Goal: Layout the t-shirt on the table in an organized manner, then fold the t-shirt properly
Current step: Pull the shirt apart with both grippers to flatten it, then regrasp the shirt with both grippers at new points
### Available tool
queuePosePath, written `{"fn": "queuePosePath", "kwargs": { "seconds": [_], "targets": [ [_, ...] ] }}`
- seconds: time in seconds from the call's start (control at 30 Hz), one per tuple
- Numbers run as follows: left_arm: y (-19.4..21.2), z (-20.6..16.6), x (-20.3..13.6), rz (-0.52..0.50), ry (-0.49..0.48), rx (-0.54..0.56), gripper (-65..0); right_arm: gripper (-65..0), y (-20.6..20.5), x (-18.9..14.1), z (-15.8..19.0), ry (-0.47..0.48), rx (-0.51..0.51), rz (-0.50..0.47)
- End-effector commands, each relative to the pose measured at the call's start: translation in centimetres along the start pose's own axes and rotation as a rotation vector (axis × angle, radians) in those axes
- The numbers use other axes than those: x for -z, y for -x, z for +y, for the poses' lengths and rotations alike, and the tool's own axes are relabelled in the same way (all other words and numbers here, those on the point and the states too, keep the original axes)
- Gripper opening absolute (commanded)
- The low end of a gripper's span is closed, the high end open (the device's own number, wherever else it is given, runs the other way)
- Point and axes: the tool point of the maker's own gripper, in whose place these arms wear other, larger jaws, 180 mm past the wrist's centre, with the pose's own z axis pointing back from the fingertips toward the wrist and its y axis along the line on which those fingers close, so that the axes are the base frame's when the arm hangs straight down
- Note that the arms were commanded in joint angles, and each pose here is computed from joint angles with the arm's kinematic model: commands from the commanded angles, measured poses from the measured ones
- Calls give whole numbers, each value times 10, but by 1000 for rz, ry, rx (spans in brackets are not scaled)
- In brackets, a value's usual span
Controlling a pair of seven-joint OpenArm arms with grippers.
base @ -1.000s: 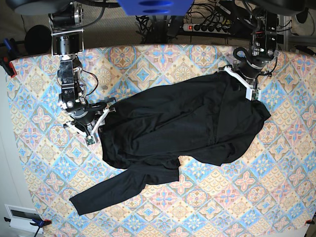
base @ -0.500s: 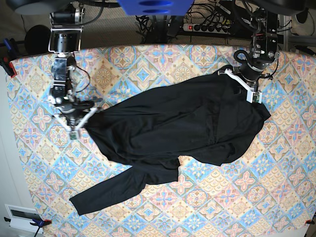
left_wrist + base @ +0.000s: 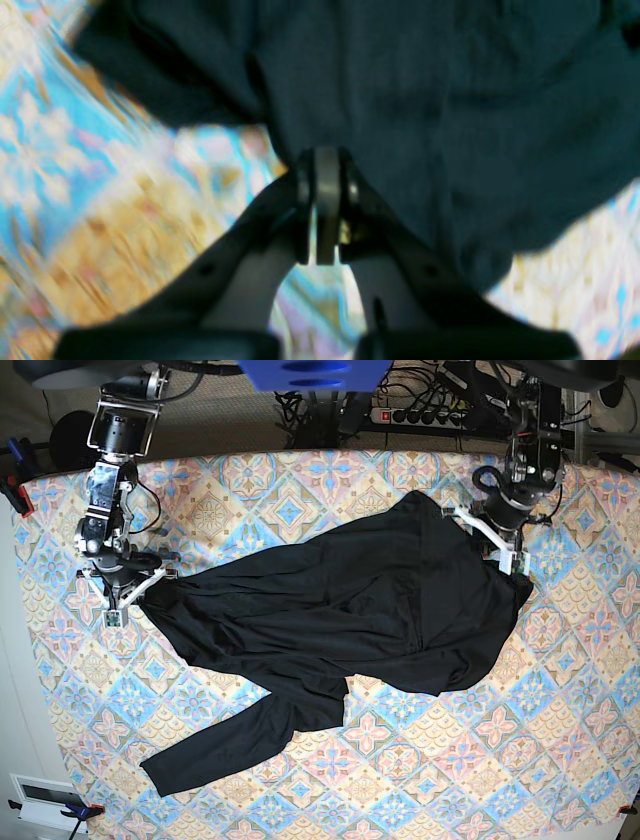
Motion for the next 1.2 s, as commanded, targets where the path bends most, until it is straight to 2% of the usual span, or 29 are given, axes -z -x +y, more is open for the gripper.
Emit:
{"fn": "queuePosePath", "kwargs": {
  "seconds": [0.0, 0.2, 0.37, 0.47, 0.57, 0.67, 0.8, 0.87, 0.93, 0.97, 1.07, 1.17],
  "targets": [
    [-17, 0, -3, -51, 4, 10, -640, -628, -24, -7, -8, 23, -21, -61],
    [-43, 2, 2, -106, 0, 22, -615, -513, -71, -31, -5, 34, -62, -193],
    [-82, -2, 10, -131, 10, 24, -495, -498, -80, -46, 2, 33, -94, -239],
    [-101, -9, 22, -140, 24, -11, -434, -498, -88, -52, 3, 35, -102, -264],
    [-100, -18, 41, -82, 49, -39, -394, -498, -90, -51, 3, 35, -101, -267],
    [-79, -26, 61, 4, 67, -16, -390, -497, -90, -51, 2, 35, -100, -266],
    [-43, -20, 82, 127, 18, 47, -390, -496, -82, -46, -1, 39, -88, -242],
    [-26, -16, 89, 180, -3, 71, -394, -496, -79, -44, -2, 38, -84, -230],
    [-20, -9, 92, 196, -22, 73, -425, -496, -77, -44, -2, 38, -85, -227],
    [-22, -8, 94, 178, -26, 74, -465, -496, -77, -44, 0, 34, -89, -228],
    [-39, 8, 93, 91, -59, 45, -645, -495, -78, -45, 2, 31, -93, -230],
    [-57, 51, 80, 23, -144, -73, -642, -495, -77, -42, 19, -6, -125, -223]
  ]
}}
